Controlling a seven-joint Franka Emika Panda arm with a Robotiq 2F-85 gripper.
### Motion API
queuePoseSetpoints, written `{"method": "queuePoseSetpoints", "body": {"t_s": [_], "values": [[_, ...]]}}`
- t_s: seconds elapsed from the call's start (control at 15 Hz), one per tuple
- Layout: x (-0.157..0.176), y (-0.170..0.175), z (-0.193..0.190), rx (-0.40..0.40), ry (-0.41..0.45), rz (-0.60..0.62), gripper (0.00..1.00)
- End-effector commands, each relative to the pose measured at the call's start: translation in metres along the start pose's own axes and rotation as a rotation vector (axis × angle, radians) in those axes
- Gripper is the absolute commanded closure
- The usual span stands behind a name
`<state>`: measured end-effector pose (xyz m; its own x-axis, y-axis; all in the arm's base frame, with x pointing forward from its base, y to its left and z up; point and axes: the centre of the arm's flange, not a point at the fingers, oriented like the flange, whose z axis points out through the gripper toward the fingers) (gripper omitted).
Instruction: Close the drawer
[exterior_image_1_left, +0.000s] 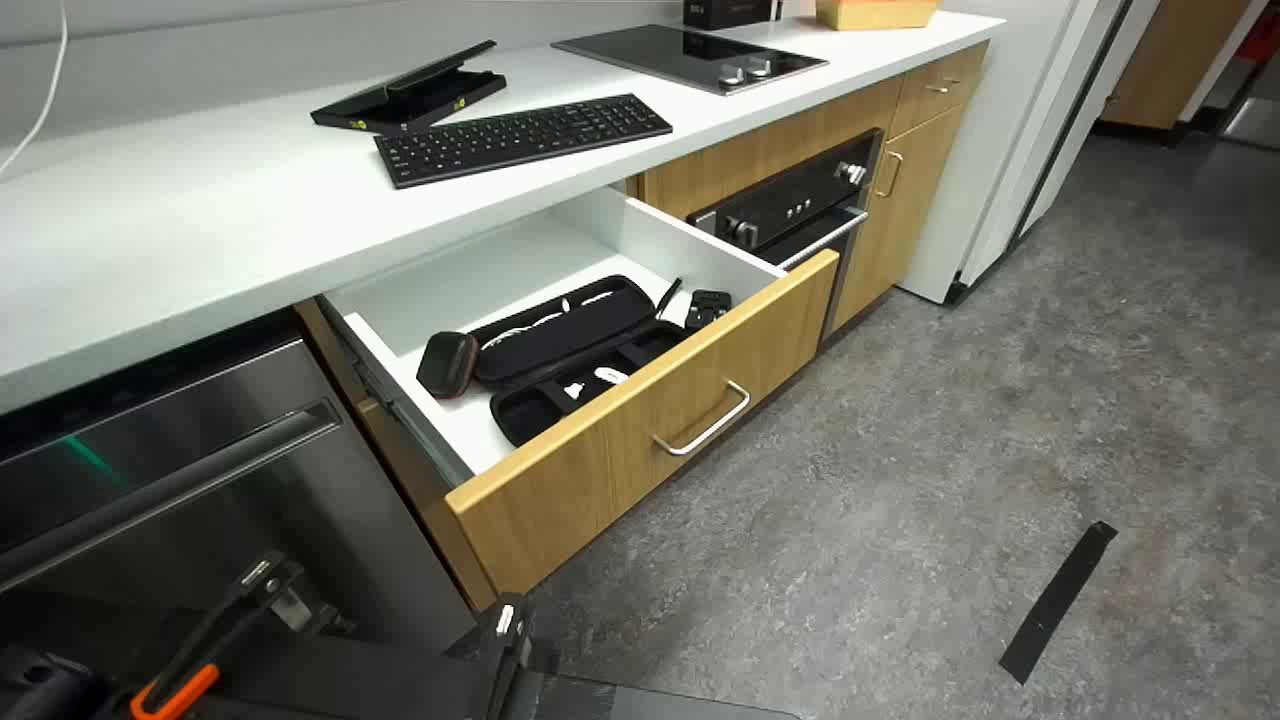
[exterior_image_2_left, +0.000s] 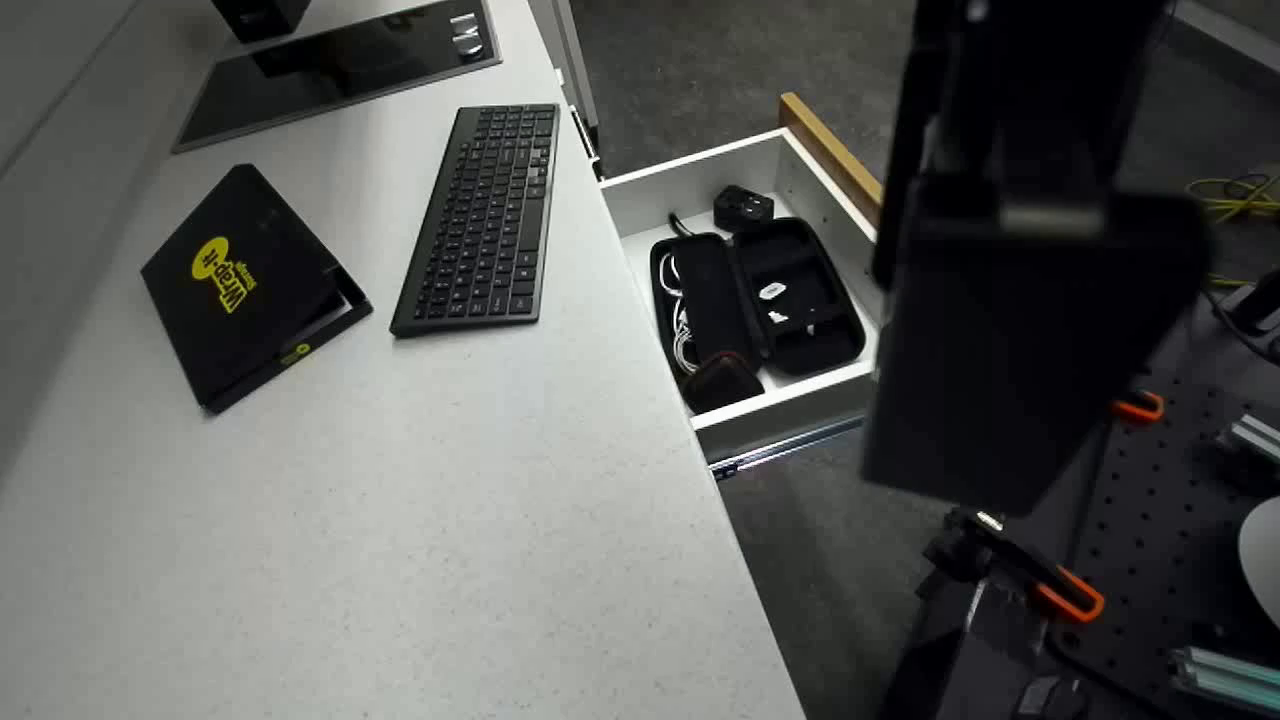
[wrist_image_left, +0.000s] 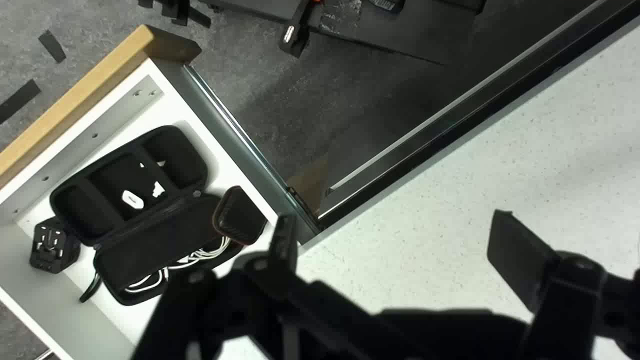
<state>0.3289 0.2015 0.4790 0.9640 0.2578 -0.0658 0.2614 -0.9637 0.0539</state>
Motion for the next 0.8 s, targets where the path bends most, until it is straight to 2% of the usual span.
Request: {"method": "queuePoseSetpoints", "body": {"t_s": [0.0, 0.33, 0.47, 0.53, 0.73], "values": [[0.0, 0.0, 0.0, 0.0, -0.001, 0.0, 0.0], [0.0, 0.0, 0.0, 0.0, 0.0, 0.0, 0.0], [0.005, 0.01, 0.002, -0.015, 0.032, 0.037, 0.0], [0.005, 0.024, 0.004, -0.023, 0.039, 0.069, 0.0], [0.0, 0.095, 0.015, -0.033, 0.054, 0.216, 0.0]]}}
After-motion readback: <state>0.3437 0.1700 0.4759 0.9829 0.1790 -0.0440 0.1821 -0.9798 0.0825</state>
